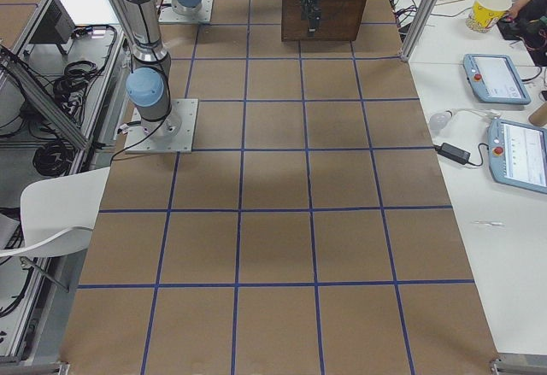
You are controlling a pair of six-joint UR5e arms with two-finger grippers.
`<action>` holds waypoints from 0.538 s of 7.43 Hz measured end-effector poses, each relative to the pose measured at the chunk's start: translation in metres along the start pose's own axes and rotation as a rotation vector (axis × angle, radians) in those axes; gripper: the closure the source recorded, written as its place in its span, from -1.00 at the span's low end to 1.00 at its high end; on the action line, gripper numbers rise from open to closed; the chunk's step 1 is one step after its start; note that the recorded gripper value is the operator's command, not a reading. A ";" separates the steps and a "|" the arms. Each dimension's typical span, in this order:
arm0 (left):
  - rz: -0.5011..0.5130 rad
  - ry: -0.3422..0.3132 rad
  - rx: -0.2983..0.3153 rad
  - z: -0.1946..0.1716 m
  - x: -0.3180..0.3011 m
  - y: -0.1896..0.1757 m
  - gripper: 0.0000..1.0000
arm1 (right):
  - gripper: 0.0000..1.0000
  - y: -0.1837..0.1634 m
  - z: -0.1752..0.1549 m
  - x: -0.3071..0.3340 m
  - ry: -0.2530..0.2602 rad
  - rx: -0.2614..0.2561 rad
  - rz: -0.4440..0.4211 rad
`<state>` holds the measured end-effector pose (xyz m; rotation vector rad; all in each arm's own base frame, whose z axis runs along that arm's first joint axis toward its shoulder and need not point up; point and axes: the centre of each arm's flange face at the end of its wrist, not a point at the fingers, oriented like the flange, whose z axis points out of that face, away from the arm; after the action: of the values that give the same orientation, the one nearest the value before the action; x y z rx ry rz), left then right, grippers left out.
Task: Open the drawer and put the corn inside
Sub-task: 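Move the left gripper down to the white drawer handle and grasp it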
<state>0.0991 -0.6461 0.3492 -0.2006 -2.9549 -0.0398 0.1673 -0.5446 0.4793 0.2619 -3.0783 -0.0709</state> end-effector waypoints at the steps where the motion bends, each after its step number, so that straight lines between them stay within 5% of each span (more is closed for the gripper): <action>1: -0.006 0.011 -0.002 0.014 -0.016 -0.004 -1.00 | -1.00 0.000 0.000 0.000 0.000 0.000 0.000; 4: -0.072 0.075 0.001 0.037 -0.034 -0.009 -1.00 | -1.00 0.000 0.000 0.000 0.000 0.001 0.001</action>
<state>0.1242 -0.6576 0.3068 -0.0897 -2.8857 -0.0537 0.1673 -0.5446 0.4794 0.2604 -3.0784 -0.0697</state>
